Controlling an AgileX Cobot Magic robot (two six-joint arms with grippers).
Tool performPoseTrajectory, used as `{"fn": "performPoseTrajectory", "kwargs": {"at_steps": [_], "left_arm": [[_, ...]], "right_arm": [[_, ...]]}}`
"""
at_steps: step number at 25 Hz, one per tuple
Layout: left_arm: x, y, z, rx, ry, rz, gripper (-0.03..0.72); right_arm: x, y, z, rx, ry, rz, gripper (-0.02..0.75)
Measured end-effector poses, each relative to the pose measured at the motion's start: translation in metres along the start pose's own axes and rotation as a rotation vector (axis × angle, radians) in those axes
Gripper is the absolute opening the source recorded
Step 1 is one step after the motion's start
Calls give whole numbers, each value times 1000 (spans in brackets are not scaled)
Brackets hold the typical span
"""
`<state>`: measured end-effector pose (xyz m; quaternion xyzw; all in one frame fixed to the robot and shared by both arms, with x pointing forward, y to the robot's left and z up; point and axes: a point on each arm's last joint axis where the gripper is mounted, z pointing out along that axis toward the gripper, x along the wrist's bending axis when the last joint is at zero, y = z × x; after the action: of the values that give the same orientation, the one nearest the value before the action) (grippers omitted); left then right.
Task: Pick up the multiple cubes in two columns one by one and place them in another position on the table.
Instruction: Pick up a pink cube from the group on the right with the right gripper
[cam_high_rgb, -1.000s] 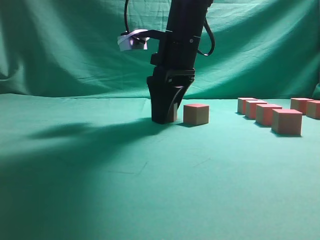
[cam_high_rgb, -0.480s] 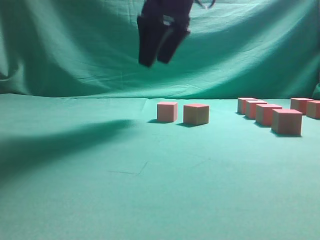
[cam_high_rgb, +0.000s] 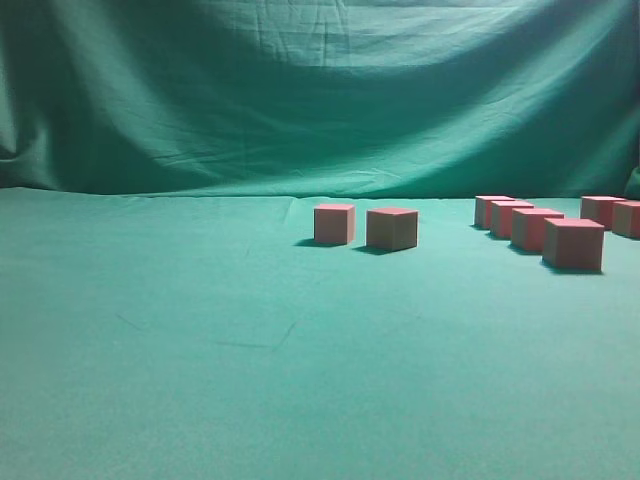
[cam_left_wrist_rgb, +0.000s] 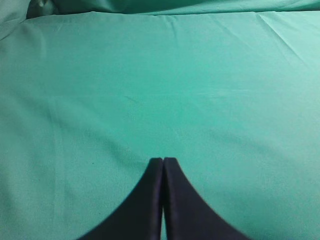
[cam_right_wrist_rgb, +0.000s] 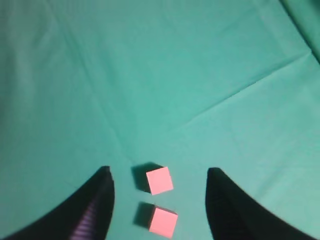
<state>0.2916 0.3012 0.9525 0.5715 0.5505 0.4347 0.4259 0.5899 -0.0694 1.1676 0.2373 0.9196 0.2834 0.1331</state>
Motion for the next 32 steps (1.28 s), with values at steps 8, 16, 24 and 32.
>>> {"fn": "performPoseTrajectory", "kwargs": {"at_steps": [8, 16, 24, 32], "left_arm": [[0, 0, 0, 0, 0, 0, 0], [0, 0, 0, 0, 0, 0, 0], [0, 0, 0, 0, 0, 0, 0], [0, 0, 0, 0, 0, 0, 0]], "right_arm": [[11, -1, -72, -101, -93, 270, 367], [22, -44, -96, -12, -224, 546, 367], [24, -114, -75, 225, -414, 647, 367], [9, -178, -28, 328, -394, 796, 367]]}}
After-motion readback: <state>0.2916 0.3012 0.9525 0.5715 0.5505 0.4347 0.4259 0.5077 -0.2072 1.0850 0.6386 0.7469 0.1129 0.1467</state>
